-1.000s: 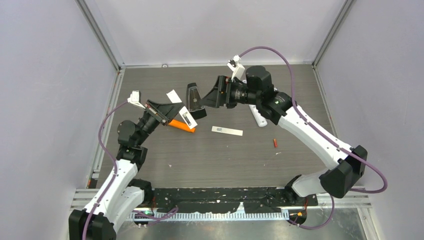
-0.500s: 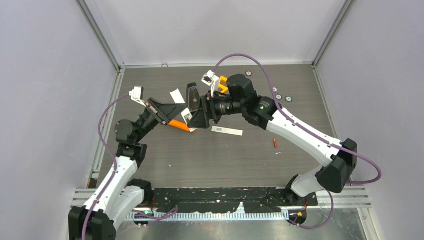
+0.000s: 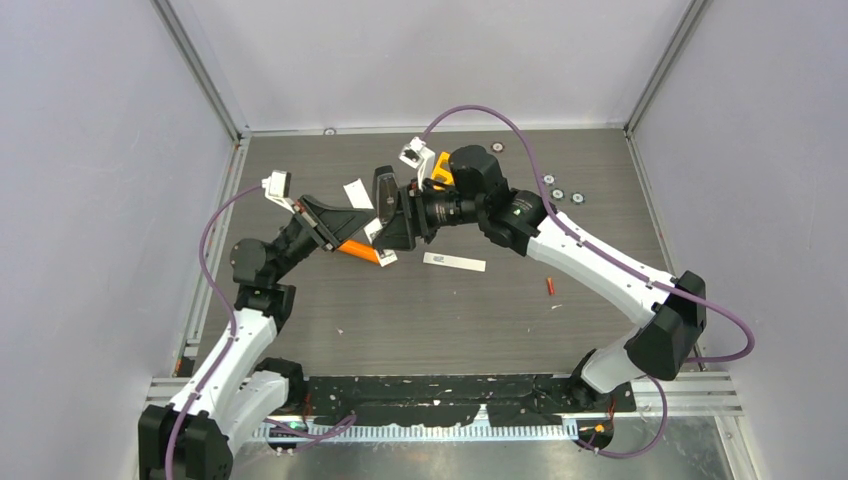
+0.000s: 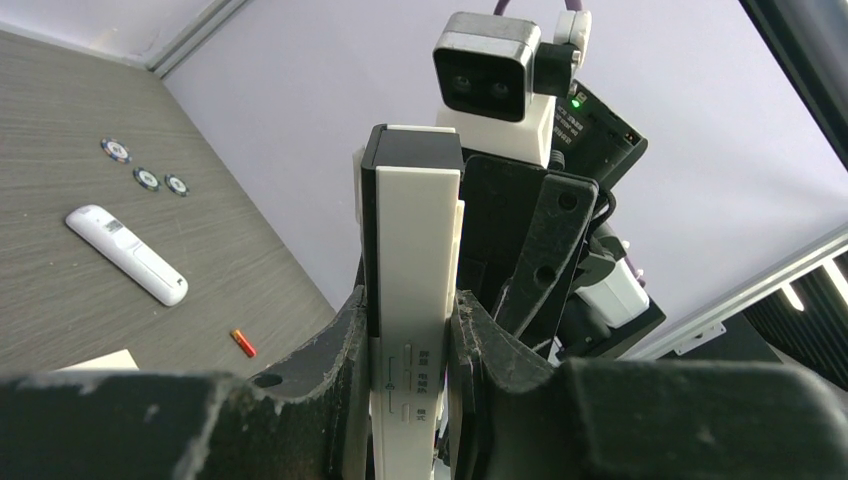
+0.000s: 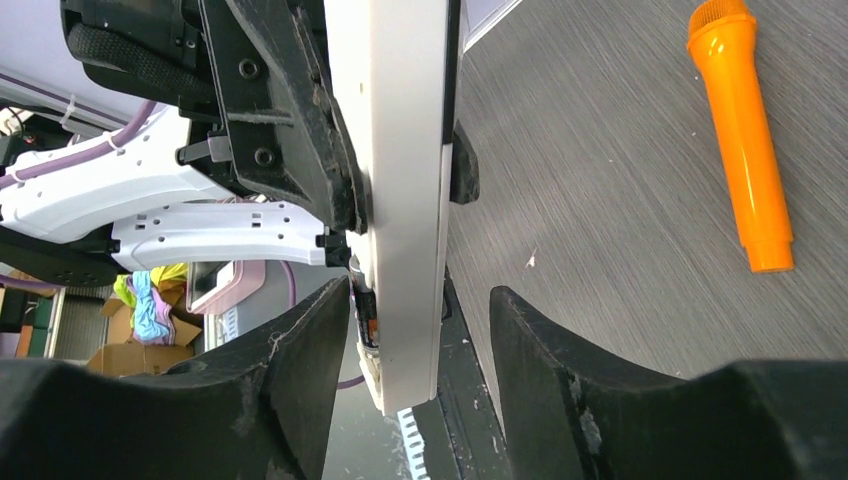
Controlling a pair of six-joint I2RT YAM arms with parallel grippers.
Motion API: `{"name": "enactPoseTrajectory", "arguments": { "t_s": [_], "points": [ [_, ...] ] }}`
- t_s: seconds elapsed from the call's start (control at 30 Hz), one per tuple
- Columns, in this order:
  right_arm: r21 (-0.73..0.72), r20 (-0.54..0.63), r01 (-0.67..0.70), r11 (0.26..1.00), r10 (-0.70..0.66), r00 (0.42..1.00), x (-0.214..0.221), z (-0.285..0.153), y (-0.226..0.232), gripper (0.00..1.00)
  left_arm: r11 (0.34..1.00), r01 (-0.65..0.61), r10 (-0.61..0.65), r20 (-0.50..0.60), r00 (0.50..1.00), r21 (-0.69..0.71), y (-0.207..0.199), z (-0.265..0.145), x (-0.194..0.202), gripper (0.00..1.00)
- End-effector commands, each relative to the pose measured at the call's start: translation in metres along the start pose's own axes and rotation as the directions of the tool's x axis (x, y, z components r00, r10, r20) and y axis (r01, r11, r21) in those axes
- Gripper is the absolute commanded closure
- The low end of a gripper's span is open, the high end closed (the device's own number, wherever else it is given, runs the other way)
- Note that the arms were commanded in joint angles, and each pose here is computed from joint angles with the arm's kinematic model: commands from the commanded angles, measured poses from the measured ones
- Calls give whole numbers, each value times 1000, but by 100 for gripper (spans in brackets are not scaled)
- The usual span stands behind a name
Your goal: Load the batteries into the remote control
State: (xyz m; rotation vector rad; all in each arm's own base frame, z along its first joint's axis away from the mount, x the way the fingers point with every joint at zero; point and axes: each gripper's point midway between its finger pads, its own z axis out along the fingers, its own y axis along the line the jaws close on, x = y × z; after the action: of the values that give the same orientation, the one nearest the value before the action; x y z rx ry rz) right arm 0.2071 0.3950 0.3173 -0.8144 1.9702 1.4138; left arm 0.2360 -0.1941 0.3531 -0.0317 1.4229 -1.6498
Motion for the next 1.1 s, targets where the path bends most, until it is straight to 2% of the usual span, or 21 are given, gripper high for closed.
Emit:
{"name": "enactPoseTrajectory", "arguments": {
  "t_s": [0.0, 0.13, 0.47, 0.63, 0.7, 0.77, 0.8, 0.9, 0.97, 1.07],
  "points": [
    [-47, 91, 59, 997, -54, 994, -31, -4, 20, 41, 991, -83, 84, 1, 997, 107, -33, 4, -8, 100],
    [-43, 112, 51, 998, -46, 993, -35, -6, 20, 43, 991, -83, 84, 1, 996, 109, -33, 4, -8, 100],
    [-43, 83, 25, 999, -22, 996, -29, 2, 11, 71, 990, -81, 80, 10, 997, 111, -33, 5, -11, 100],
    [-36, 65, 21, 999, -19, 998, -26, 5, 8, 76, 991, -76, 74, 17, 997, 111, -33, 5, -12, 100],
    [-28, 65, 11, 1000, -9, 998, -26, 5, 6, 70, 991, -76, 75, 17, 997, 111, -34, 5, -12, 100],
    [-17, 73, 5, 1000, -4, 997, -29, 4, 7, 55, 991, -75, 74, 16, 997, 109, -33, 5, -11, 100],
    [-16, 80, -1, 1000, 2, 997, -31, 2, 8, 44, 992, -75, 74, 16, 997, 106, -31, 5, -11, 100],
    [-7, 118, -19, 1000, 20, 993, -40, -9, 7, 28, 993, -75, 74, 19, 997, 94, -27, 5, -11, 100],
    [4, 145, -34, 999, 33, 989, -45, -18, 4, 22, 994, -72, 70, 21, 997, 83, -23, 4, -10, 100],
    [40, 185, -65, 997, 57, 981, -50, -33, -7, 19, 995, -69, 68, 23, 997, 66, -18, 3, -10, 100]
  ]
}}
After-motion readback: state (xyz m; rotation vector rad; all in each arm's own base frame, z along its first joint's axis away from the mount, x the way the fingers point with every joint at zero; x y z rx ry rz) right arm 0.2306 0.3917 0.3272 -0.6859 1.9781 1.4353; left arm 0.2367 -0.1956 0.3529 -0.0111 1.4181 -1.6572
